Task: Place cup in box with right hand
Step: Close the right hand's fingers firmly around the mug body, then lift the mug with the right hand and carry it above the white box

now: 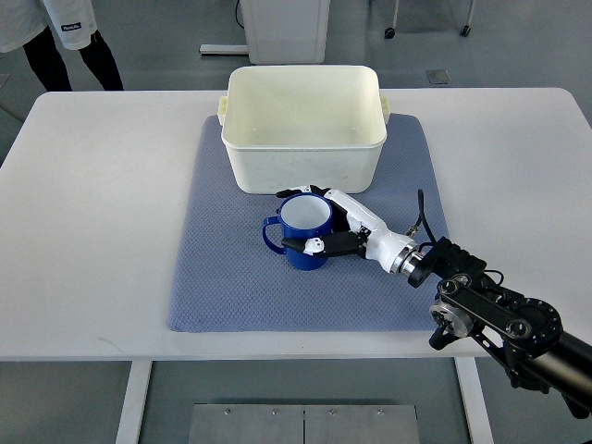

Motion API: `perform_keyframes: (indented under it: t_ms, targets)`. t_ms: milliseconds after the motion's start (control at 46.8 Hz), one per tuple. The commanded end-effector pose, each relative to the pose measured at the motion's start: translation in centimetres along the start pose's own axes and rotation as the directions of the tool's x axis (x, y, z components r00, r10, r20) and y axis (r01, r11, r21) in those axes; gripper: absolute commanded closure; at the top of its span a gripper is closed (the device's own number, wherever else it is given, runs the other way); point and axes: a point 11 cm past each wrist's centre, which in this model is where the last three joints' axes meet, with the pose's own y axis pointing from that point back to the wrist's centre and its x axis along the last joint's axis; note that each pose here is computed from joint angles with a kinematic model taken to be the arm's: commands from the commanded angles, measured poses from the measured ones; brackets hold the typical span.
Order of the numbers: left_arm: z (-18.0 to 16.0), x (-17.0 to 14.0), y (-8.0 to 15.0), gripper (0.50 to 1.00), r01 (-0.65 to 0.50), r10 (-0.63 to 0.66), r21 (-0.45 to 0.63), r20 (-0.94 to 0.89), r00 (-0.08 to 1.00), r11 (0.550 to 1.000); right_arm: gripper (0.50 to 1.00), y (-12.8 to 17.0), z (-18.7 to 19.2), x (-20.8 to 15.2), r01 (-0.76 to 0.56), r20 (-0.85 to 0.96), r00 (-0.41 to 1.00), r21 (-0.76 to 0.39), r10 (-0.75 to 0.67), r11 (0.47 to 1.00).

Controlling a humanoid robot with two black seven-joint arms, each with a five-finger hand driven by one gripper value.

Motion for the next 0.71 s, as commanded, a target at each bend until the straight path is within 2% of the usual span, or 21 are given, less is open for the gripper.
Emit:
perform_keyframes:
  t_ms: [0,342,684]
  targets:
    - [0.0,0.0,0.0,0.500,0.000,0.000,0.000,0.000,1.000,1.000,1.000,0.3,-0.6,0.4,0.003,-0.012,1.000,0.014,-0.002,1.000]
    - [0.0,0.0,0.0,0.500,0.000,0.000,0.000,0.000,1.000,1.000,1.000,1.9,-4.3,2.0,0.034,-0.081,0.996,0.072,-0.029,0.997]
    - [0.0,0.0,0.0,0.500,0.000,0.000,0.000,0.000,1.000,1.000,1.000,2.3,-10.0,6.0,-0.002,-0.154,0.988,0.140,0.024,0.990]
